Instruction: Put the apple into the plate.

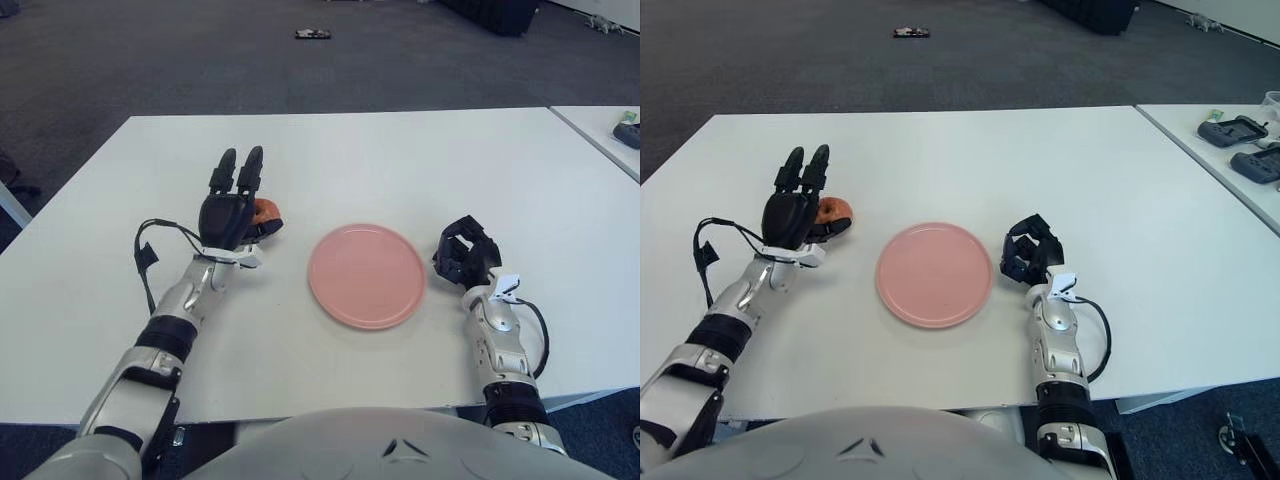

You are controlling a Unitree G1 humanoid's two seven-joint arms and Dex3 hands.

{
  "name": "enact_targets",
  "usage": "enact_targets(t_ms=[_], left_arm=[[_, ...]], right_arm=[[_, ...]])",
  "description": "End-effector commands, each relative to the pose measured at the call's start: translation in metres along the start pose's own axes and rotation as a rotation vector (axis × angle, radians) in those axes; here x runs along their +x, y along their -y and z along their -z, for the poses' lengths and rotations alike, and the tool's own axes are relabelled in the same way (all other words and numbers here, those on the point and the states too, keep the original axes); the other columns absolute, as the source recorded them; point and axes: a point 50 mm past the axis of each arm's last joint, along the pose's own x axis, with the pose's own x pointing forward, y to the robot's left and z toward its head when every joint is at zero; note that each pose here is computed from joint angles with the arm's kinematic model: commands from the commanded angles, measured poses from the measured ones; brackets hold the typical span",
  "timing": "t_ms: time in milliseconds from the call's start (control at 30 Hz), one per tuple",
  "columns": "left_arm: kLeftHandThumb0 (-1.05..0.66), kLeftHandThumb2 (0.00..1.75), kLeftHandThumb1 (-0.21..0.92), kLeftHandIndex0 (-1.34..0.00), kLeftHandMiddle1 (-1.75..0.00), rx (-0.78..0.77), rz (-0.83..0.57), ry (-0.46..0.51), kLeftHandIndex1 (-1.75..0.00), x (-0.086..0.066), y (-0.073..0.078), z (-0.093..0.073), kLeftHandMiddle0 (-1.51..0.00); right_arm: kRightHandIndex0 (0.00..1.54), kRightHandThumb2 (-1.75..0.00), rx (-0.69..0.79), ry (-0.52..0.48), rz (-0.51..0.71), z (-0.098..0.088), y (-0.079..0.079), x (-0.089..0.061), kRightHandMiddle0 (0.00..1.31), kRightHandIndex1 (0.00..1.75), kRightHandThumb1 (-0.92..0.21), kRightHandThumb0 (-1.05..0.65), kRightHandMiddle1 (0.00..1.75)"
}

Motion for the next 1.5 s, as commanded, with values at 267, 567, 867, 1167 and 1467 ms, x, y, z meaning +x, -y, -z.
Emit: enact_targets(t_ms=[267, 567, 867, 1167, 1467], left_arm=[[-1.05, 0.65, 0.62, 0.0, 0.0, 0.05, 0.238, -0.009, 0.0, 0.01, 0.013, 0.006, 0.0], [-1.05, 0.64, 0.6, 0.0, 0.0, 0.07, 0.339, -0.043, 0.0, 0.018, 0.029, 0.012, 0.0], [-1.05, 0.65, 0.59, 0.0, 0.0, 0.067, 0.489, -0.144, 0.0, 0.015, 0.048, 0.022, 0.0], [-1.03, 0.73, 0.58, 0.0, 0.0, 0.038, 0.669, -0.279, 0.0, 0.005, 0.059, 0.032, 0.0], [-0.93, 0.8, 0.61, -0.01, -0.28, 0.046, 0.844, -0.351, -0.47, -0.001, 0.063, 0.039, 0.0]], right_arm=[[0.72, -1.17, 0.003, -0.117, 0.027, 0.021, 0.005, -0.01, 0.51, 1.69, -0.44, -0.44, 1.75], [0.71, -1.17, 0.004, -0.109, 0.025, 0.021, 0.005, -0.01, 0.51, 1.69, -0.44, -0.44, 1.75], [0.71, -1.16, 0.002, -0.116, 0.028, 0.02, 0.005, -0.008, 0.5, 1.68, -0.45, -0.44, 1.75], [0.71, -1.16, 0.006, -0.117, 0.028, 0.019, 0.004, -0.008, 0.51, 1.68, -0.45, -0.44, 1.75], [0.7, -1.16, 0.012, -0.108, 0.027, 0.018, 0.005, -0.009, 0.5, 1.7, -0.45, -0.44, 1.75]])
